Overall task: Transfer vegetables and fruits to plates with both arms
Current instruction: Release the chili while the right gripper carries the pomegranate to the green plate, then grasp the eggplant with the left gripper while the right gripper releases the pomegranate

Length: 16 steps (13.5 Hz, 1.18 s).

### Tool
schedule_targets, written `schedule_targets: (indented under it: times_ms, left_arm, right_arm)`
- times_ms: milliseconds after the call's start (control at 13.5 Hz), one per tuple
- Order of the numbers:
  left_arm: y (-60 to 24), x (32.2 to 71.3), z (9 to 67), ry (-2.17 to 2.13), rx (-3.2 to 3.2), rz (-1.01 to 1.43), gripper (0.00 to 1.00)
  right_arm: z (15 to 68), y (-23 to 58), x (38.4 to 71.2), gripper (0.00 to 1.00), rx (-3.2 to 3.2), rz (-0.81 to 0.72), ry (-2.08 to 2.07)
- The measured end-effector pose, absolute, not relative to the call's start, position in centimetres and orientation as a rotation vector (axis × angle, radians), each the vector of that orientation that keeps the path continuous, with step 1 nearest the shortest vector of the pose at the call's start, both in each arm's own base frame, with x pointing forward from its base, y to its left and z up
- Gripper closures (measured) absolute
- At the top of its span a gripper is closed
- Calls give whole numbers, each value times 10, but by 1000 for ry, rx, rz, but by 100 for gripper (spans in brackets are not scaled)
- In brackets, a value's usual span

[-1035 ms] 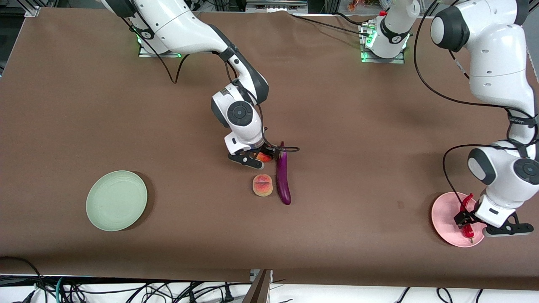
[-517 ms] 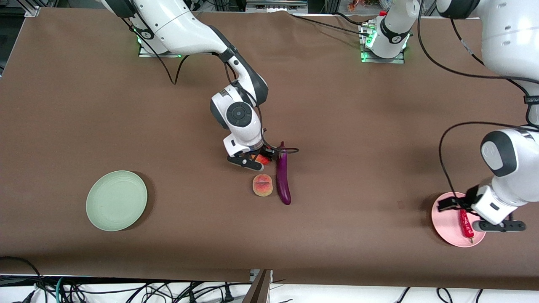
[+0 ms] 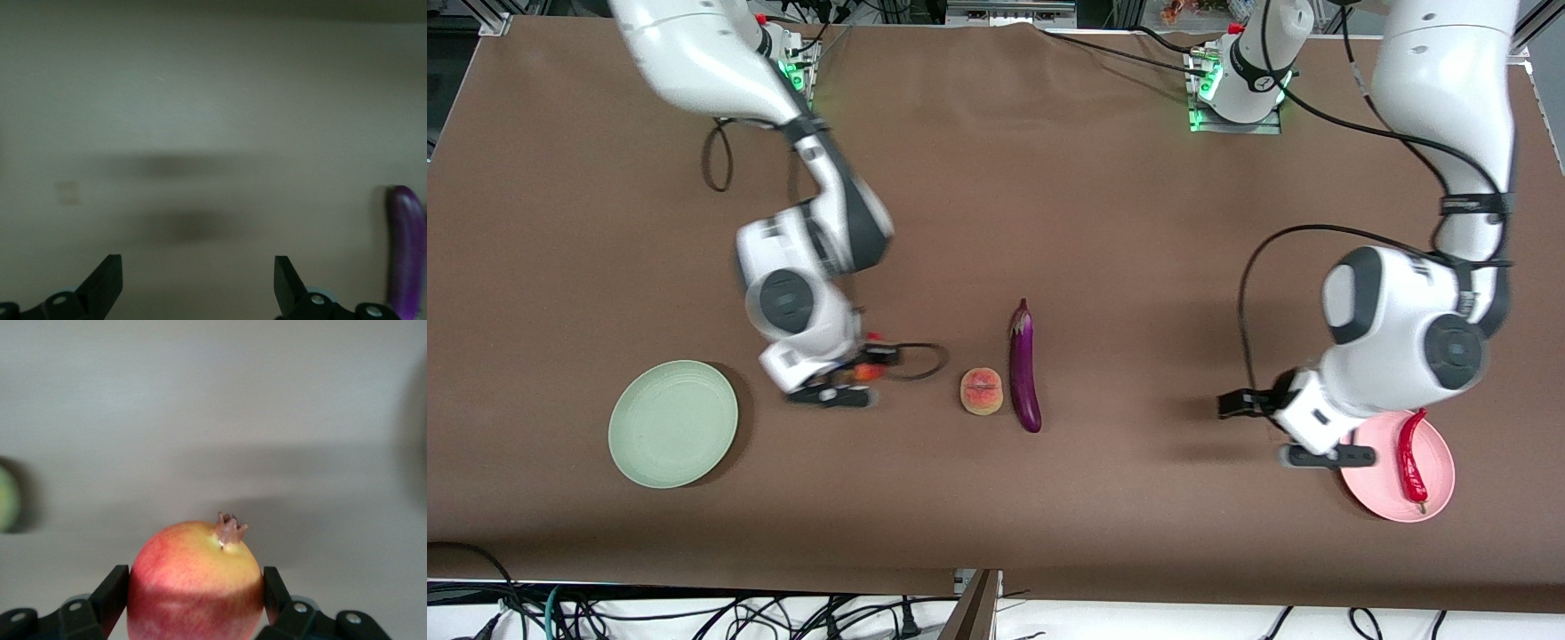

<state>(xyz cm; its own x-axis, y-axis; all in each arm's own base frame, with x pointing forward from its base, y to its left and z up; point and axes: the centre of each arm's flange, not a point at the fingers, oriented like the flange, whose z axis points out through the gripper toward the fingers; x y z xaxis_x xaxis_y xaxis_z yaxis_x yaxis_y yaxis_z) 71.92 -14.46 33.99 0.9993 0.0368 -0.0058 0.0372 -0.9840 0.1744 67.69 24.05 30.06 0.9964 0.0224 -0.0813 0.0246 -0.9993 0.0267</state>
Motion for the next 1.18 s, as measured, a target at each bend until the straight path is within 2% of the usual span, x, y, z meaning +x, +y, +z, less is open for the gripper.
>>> schedule_targets:
  times_ms: [222,370,517,887,1183]
  left_arm:
    - [-234,701,330,106,2952,23,0]
    - [-296,683,308,145,2940,40,0]
    - [-339,670,281,168,2919,87,0]
    - [-395,645,217,134,2936,181,0]
    - [-415,626,205,64,2976,183,0]
  right_arm:
    - [296,99,709,14,3098,-159,222]
    - [286,17,713,14,3105,-191,282]
    - [272,-31,713,14,3113,-195,302]
    - [241,-35,725,14,3097,-45,345]
    - [219,-37,732,14,3080,47,360]
